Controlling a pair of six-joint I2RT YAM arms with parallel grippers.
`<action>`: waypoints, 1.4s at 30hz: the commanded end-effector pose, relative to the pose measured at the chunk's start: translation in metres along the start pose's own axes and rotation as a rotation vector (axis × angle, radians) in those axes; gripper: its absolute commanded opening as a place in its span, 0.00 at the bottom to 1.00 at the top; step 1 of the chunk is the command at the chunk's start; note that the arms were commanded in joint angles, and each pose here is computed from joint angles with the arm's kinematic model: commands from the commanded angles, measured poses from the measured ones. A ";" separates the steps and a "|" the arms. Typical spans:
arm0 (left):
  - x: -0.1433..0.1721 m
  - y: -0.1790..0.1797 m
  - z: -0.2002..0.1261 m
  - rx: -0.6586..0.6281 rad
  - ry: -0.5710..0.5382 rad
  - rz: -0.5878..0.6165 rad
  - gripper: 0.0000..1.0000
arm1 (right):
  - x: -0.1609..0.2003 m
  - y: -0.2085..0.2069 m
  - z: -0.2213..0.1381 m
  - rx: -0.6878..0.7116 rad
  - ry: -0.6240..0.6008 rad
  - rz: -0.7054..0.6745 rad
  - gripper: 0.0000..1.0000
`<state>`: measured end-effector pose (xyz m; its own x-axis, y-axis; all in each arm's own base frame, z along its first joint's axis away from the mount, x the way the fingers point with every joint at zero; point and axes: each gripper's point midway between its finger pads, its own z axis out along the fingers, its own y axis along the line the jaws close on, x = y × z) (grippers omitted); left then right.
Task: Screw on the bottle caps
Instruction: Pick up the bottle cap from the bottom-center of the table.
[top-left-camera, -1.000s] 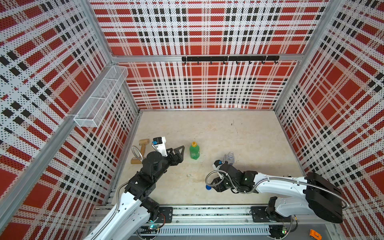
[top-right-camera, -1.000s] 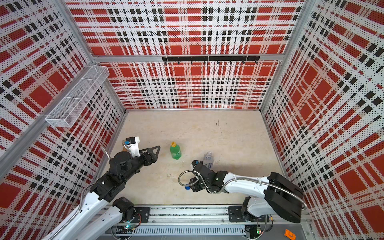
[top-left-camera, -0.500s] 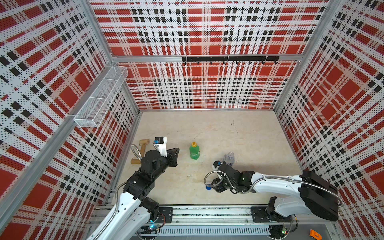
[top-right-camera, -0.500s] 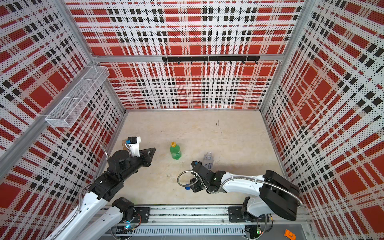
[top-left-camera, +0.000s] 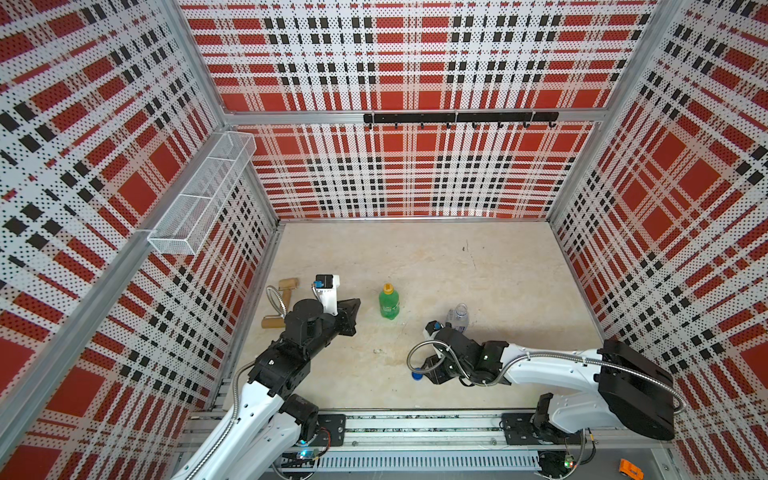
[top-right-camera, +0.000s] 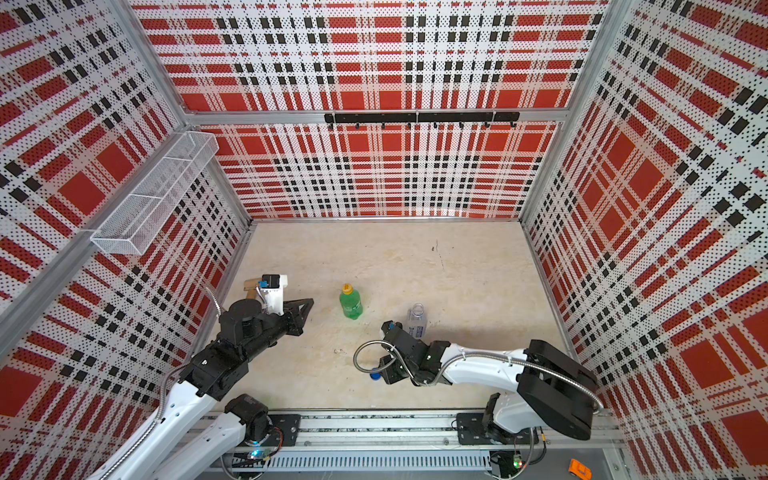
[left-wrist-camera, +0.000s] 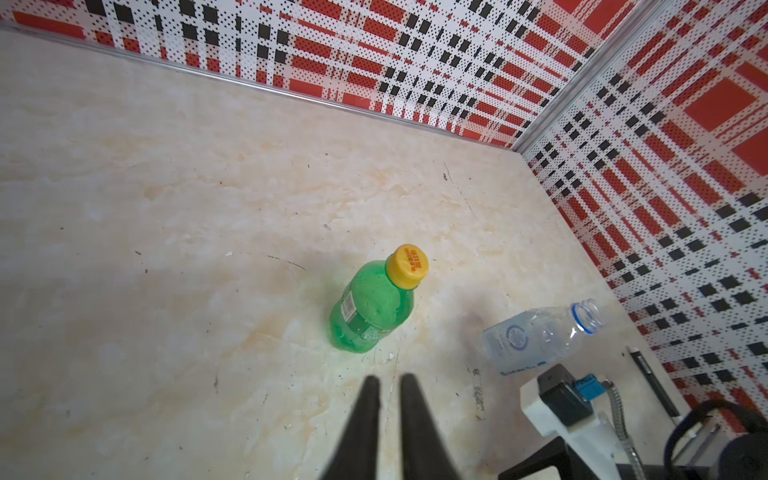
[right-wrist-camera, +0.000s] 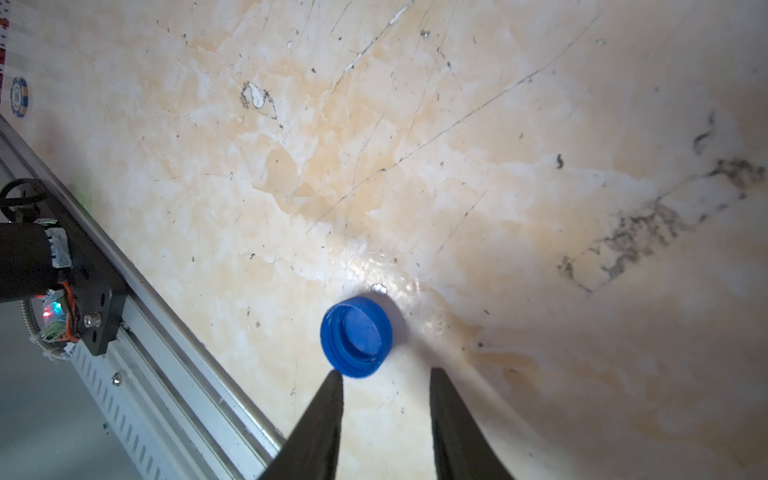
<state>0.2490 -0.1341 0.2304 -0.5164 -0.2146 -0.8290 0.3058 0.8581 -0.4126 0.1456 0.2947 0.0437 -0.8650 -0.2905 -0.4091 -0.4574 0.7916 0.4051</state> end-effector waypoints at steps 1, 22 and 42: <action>-0.009 -0.008 -0.006 0.026 -0.006 0.048 0.33 | -0.014 0.010 -0.001 -0.012 -0.040 -0.024 0.38; -0.003 -0.001 -0.003 -0.005 0.001 0.068 0.74 | -0.004 0.009 0.011 0.051 0.021 -0.057 0.34; -0.001 -0.003 -0.002 0.004 0.008 0.075 0.84 | 0.006 -0.003 0.022 0.092 0.049 -0.054 0.09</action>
<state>0.2463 -0.1333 0.2248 -0.5178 -0.1481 -0.8426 0.3299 0.8742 -0.3564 0.1422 0.2967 0.0191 -0.8585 -0.3651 -0.3600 -0.4776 0.8250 0.3021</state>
